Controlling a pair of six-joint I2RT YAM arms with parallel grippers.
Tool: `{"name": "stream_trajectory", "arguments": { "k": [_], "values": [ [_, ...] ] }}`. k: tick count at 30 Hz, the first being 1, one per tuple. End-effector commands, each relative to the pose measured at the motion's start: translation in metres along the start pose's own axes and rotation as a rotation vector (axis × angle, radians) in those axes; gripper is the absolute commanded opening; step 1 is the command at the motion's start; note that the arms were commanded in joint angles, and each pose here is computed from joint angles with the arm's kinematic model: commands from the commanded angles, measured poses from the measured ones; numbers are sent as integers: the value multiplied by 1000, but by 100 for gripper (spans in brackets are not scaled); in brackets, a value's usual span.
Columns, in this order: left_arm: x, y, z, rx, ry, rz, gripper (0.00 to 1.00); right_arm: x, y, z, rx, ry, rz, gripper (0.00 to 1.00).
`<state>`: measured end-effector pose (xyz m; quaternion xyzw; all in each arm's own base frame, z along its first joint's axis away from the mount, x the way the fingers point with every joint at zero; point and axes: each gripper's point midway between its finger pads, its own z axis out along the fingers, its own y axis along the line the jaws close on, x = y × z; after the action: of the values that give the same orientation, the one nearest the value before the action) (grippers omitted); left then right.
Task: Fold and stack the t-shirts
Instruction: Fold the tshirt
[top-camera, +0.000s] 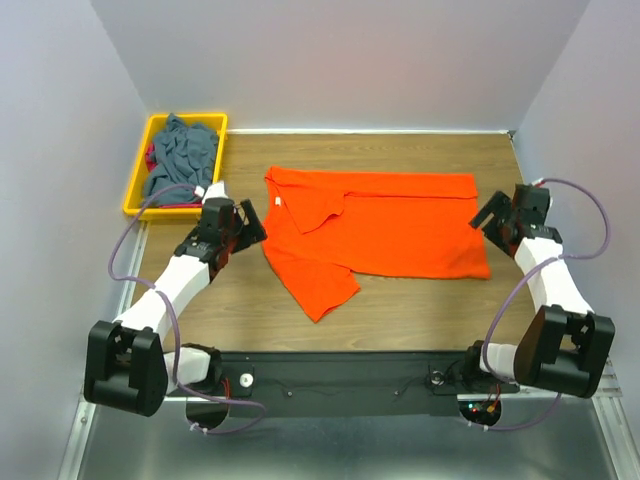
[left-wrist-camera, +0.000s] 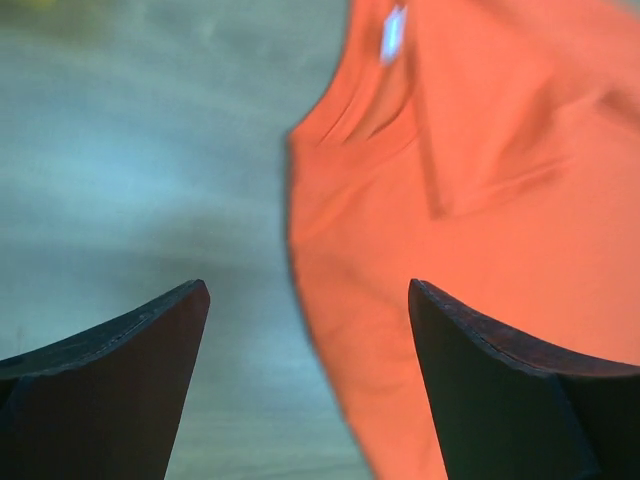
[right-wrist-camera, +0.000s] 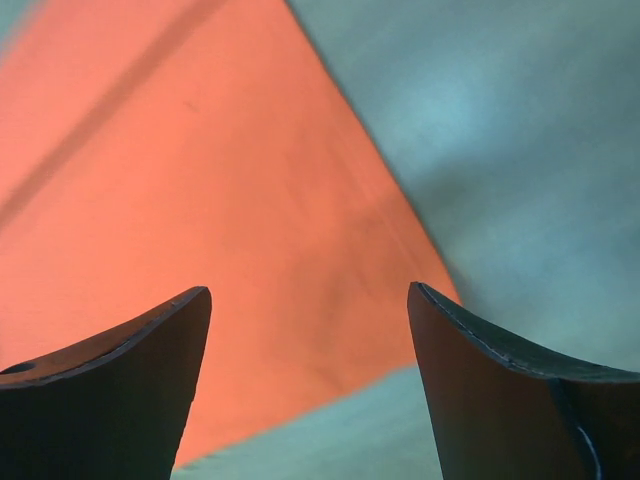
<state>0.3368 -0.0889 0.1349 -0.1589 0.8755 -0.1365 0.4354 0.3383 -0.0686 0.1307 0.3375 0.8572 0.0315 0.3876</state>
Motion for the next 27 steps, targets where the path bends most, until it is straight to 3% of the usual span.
{"name": "stream_trajectory", "arguments": {
  "k": [1,5,12,27],
  "values": [
    [28,15,2,-59,66,-26,83,31,-45,-10,172,48,5,82],
    [34,8,9,-70,90,6,76,49,-67,-12,250,64,13,76],
    [53,-7,27,-55,161,46,71,64,-69,4,245,153,85,66],
    [82,-8,40,-105,251,99,59,77,-74,14,245,187,105,64]
  ]
}}
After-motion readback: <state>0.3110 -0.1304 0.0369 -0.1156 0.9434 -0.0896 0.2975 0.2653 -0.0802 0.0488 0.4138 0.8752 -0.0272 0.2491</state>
